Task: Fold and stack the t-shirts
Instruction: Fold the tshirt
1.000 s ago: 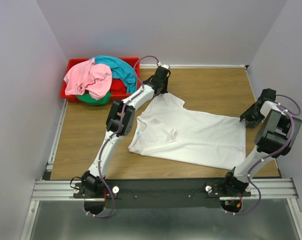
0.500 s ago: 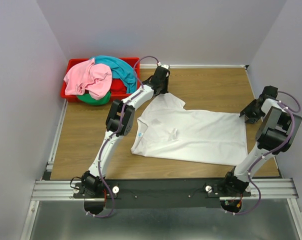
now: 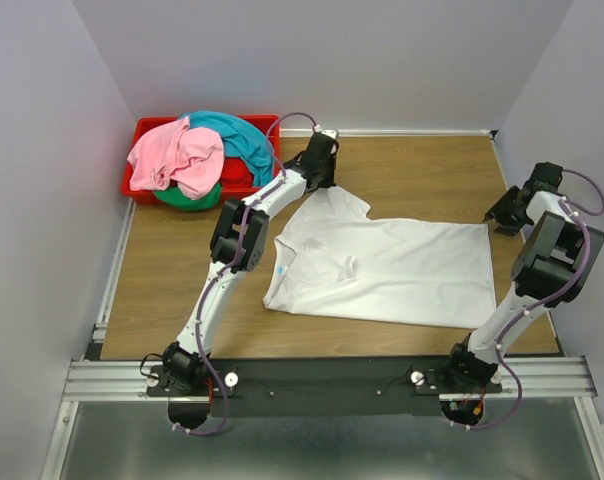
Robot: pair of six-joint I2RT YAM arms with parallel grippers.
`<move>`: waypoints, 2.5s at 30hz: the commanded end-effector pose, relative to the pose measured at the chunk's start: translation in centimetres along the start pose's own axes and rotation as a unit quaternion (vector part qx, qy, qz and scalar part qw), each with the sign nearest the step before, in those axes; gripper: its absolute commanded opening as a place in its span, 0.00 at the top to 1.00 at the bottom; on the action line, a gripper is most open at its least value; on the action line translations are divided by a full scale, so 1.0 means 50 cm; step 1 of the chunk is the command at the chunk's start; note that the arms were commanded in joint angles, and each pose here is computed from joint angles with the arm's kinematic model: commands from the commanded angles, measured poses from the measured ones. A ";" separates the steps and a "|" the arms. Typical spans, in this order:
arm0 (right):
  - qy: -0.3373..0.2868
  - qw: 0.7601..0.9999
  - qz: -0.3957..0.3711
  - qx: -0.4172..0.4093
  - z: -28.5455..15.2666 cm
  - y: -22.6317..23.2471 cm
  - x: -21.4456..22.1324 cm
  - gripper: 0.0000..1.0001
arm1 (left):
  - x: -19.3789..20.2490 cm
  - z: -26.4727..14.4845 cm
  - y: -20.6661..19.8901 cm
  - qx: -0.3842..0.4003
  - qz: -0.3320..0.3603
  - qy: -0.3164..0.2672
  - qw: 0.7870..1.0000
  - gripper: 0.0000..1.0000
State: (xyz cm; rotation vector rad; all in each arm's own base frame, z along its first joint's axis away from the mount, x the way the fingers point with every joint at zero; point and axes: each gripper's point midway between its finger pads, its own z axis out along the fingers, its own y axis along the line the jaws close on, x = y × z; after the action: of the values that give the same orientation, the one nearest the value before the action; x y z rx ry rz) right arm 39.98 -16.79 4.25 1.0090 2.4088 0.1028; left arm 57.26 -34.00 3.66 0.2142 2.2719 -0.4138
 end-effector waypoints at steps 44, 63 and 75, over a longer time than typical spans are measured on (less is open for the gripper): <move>-0.039 0.994 0.025 -0.103 -0.004 0.107 -0.147 0.98 | -0.325 -0.144 -0.084 0.186 0.030 -0.195 0.963 1.00; -0.025 0.998 0.002 -0.058 -0.073 0.043 -0.027 0.98 | -0.167 -0.349 -0.123 0.224 0.117 -0.139 0.958 1.00; -0.050 0.998 0.002 0.024 -0.109 -0.031 0.014 0.98 | -0.029 -0.414 -0.122 0.213 0.131 -0.097 0.963 1.00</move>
State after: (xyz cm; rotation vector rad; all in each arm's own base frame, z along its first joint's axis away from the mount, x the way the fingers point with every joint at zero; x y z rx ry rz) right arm 37.47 -15.37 8.13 0.9961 2.3335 0.1191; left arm 43.13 -32.30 17.26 0.6418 1.9669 -0.7716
